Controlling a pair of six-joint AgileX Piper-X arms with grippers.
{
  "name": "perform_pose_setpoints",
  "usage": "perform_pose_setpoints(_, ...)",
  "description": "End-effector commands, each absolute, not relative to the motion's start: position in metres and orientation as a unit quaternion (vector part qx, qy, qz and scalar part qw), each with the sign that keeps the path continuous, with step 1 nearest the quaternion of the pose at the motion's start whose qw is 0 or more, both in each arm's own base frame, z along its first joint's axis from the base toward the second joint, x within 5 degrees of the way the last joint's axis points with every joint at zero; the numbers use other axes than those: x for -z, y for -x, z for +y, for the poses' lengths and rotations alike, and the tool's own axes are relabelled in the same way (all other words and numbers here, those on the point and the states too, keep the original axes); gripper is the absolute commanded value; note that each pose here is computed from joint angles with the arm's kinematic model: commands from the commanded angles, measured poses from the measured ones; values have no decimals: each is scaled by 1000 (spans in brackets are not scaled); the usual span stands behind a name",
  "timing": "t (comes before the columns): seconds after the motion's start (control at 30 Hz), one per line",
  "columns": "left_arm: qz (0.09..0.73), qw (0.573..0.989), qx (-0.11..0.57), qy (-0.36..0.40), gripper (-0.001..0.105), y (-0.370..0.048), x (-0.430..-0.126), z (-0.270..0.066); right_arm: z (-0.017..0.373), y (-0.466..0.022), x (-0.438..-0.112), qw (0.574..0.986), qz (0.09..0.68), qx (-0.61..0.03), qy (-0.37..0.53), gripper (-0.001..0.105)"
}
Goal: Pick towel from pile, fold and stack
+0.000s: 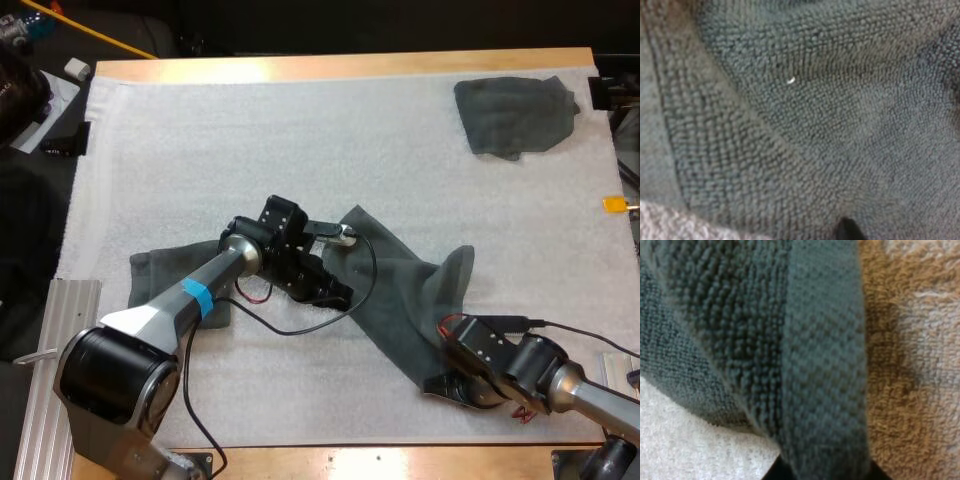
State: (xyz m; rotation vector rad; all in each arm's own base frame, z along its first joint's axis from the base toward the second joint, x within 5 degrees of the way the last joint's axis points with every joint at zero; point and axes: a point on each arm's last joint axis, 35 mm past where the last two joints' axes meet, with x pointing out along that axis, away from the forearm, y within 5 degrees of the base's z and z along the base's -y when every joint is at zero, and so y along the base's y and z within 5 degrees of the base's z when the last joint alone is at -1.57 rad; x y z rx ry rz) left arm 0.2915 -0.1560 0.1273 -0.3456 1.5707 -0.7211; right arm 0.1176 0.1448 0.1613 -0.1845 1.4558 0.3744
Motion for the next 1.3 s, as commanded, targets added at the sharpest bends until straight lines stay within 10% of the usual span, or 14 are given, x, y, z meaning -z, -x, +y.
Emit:
perform_pose_setpoints(0.0, 695, 632, 308, 151, 8, -290, -127, -156, 144, -117, -163, 728, 660, -167, 82, 0)
perform_pose_setpoints(0.3, 655, 668, 330, 129, 0, -280, -176, -150, 151, -122, -173, 740, 640, -190, 78, 0)
perform_pose_setpoints(1.27, 472, 767, 408, 151, 0, -157, -399, -98, 140, -119, -365, 844, 461, -254, 105, 0)
